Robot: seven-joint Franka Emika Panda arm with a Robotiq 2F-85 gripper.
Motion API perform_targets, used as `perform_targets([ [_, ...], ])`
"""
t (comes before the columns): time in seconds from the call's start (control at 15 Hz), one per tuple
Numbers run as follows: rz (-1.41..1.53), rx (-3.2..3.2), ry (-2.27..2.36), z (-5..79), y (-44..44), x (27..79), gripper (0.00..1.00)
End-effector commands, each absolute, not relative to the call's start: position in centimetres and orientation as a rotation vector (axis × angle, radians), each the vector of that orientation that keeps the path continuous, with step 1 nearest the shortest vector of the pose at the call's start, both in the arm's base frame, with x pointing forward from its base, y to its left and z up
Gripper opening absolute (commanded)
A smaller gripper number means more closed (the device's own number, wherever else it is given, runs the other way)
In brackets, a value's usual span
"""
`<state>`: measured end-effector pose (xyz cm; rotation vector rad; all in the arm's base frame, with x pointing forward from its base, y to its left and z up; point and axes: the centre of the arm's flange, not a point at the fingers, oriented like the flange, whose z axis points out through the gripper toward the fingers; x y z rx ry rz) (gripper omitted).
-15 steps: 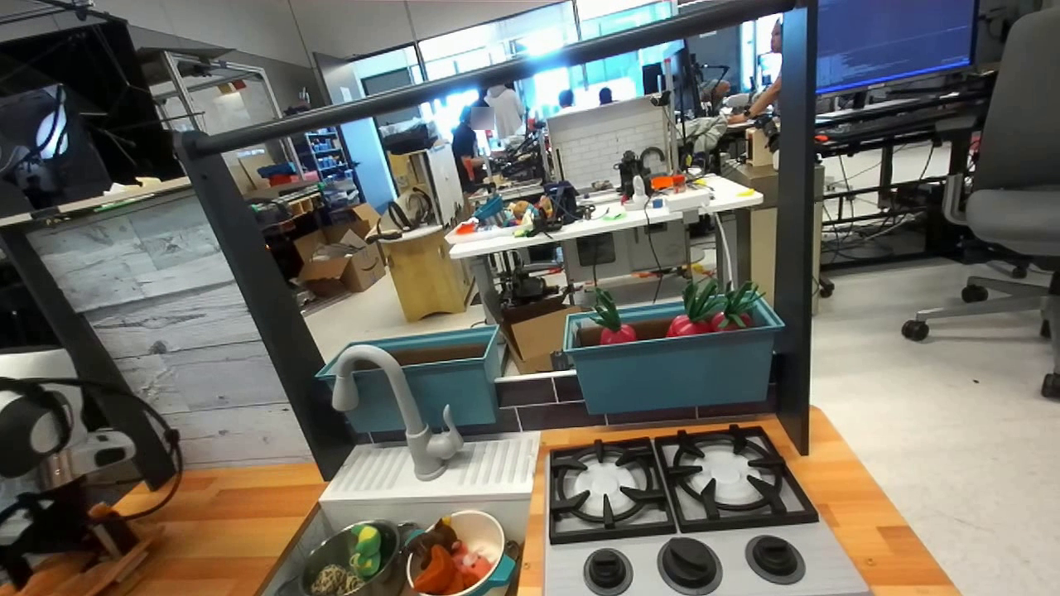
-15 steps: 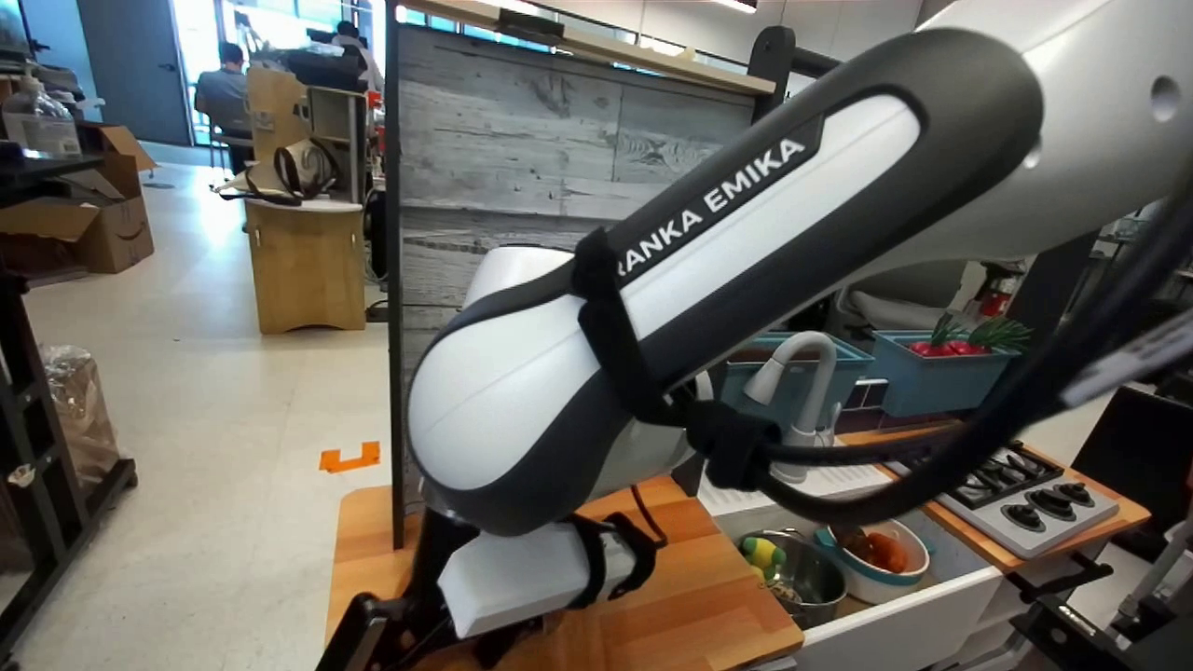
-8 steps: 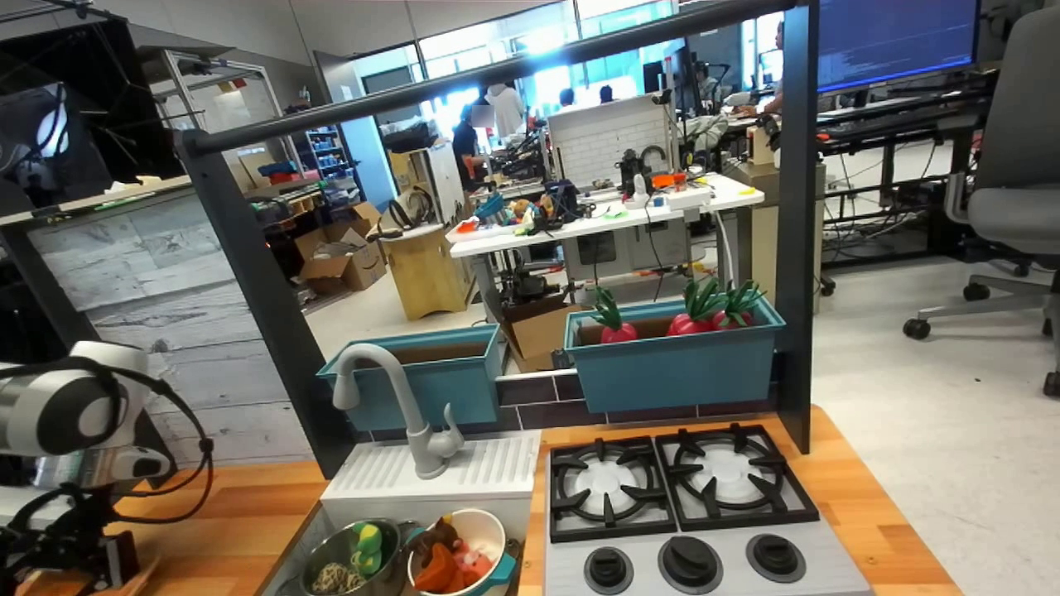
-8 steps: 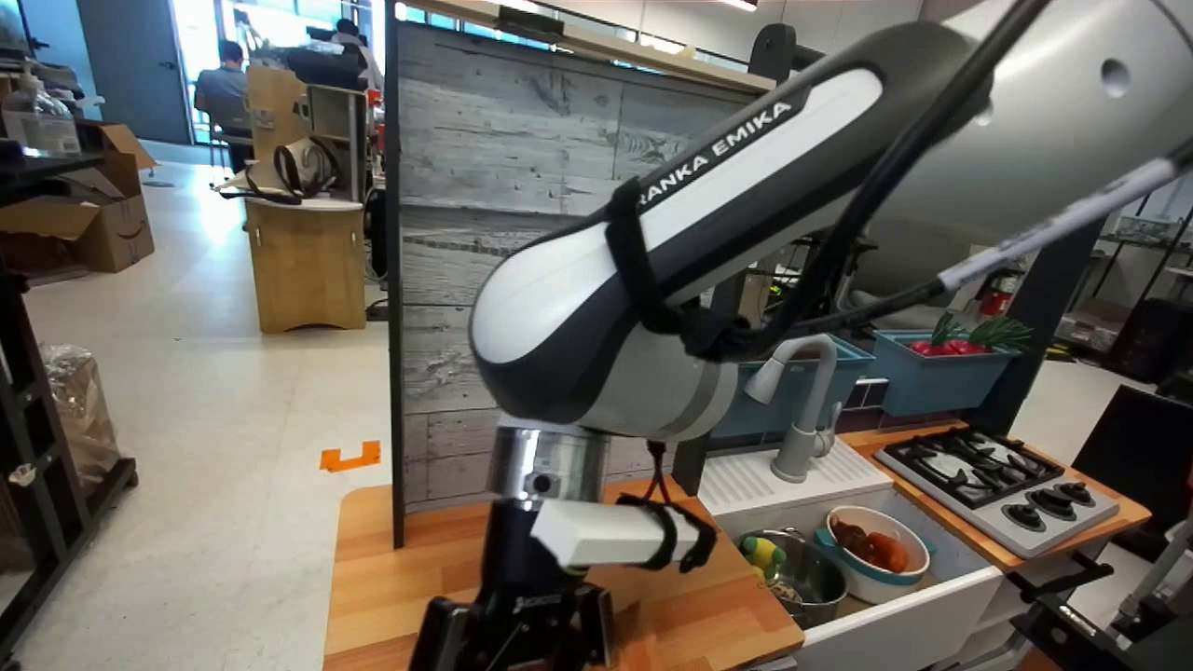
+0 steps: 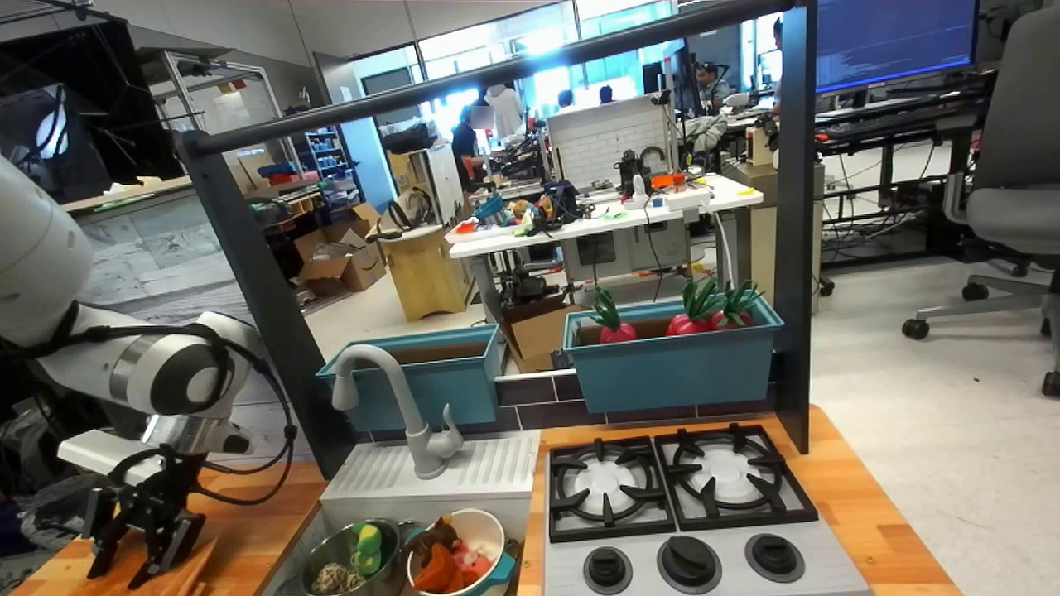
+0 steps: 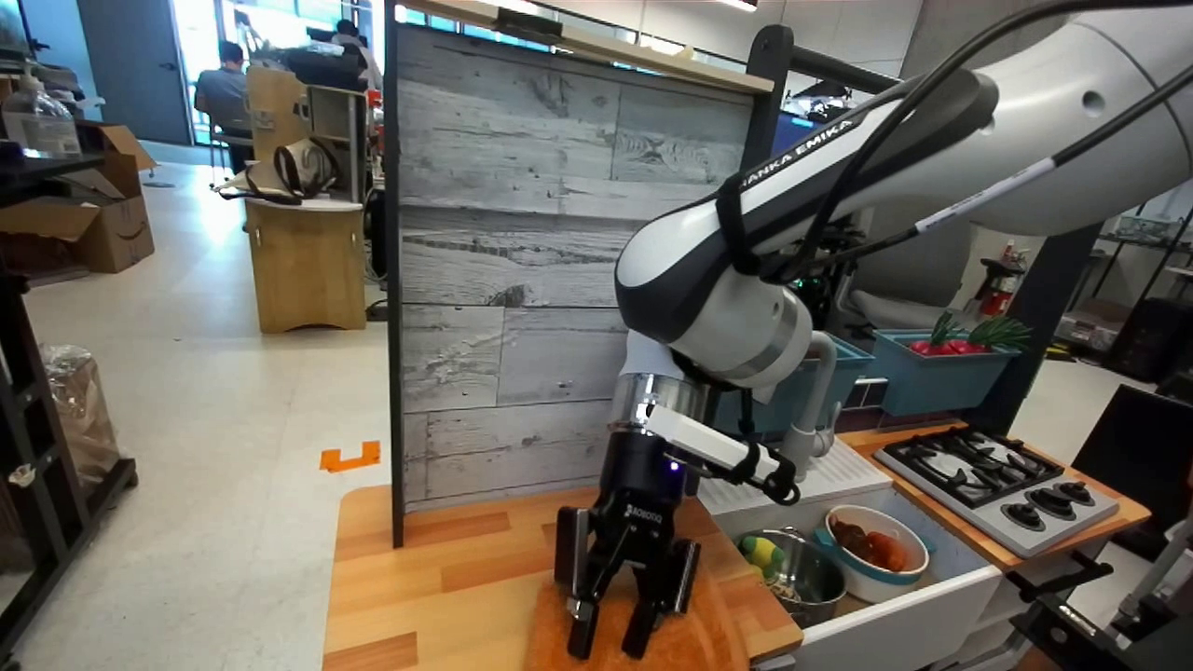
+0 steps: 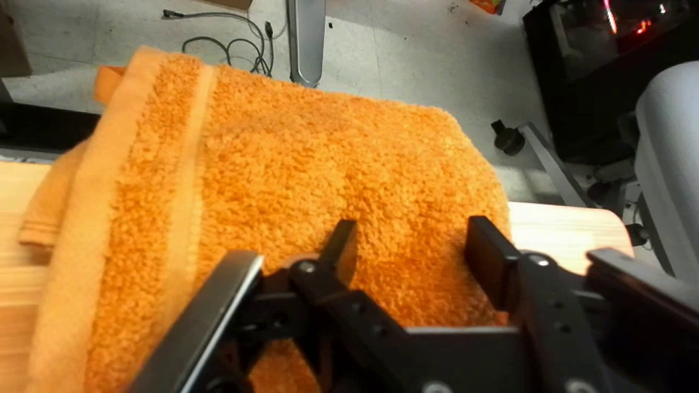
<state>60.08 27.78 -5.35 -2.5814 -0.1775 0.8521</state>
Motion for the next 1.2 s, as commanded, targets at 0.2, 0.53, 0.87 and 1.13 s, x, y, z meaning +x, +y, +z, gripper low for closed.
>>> perform_targets([
  [0.2,0.783,-2.602,-0.128,-3.4,29.3,60.9,0.05],
  [0.53,0.528,-2.761,-0.335,-0.3,31.7,61.2,0.0],
  [0.87,0.38,-2.886,-0.631,4.4,35.7,59.3,0.0],
  [1.13,0.361,-2.962,-0.898,11.5,39.5,57.8,0.0],
])
